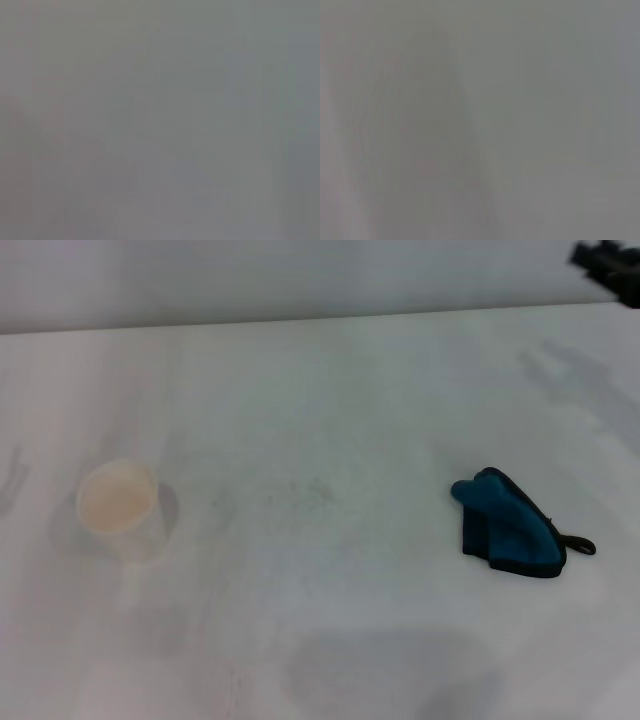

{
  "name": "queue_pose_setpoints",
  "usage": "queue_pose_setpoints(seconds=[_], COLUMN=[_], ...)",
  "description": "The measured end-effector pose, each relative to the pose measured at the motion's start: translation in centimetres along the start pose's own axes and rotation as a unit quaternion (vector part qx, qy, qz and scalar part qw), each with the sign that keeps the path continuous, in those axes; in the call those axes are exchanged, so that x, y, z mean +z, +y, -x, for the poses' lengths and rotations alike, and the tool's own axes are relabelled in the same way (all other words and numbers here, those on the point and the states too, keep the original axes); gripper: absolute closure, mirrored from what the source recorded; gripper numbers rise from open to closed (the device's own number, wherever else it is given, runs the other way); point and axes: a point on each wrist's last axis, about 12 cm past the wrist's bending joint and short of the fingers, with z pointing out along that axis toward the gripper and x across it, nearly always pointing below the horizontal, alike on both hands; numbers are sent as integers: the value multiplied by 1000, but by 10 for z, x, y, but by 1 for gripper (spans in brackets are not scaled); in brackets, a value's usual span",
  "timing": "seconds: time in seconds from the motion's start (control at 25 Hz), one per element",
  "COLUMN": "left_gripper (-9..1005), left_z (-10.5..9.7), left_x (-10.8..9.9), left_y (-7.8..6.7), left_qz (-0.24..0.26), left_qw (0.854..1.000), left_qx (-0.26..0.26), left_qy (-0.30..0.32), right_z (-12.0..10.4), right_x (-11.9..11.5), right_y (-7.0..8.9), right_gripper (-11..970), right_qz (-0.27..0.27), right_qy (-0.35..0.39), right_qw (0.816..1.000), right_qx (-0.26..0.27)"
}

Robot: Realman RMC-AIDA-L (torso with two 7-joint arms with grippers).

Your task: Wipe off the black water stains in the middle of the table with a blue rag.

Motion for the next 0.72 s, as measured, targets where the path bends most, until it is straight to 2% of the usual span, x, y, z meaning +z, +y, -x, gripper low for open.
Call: queue_pose_setpoints(seconds=[0.16,0.32,0.36,0.56,0.72], left_gripper=[105,105,105,106,106], left_z=[0,0,0,1,0], left_x=[3,8,9,17,23], left_y=[2,5,6,6,7], left_qz=[0,5,4,-2,5], left_qw=[1000,1000,1000,1000,1000], left_qx=[6,13,15,22,22], left_qy=[0,1,1,-2,1], right_z=[-18,-37,-46,-56,-63], right_x=[-16,-21,-22,-18,-15], right_y=[-6,3,8,15,19], right_gripper=[497,497,497,497,497], right_qz=[-38,-80,-106,-128,-133], right_qy=[-76,-157,-183,-183,-172], right_qw=[996,982,974,966,967], right_qx=[-27,-63,-81,-131,-135])
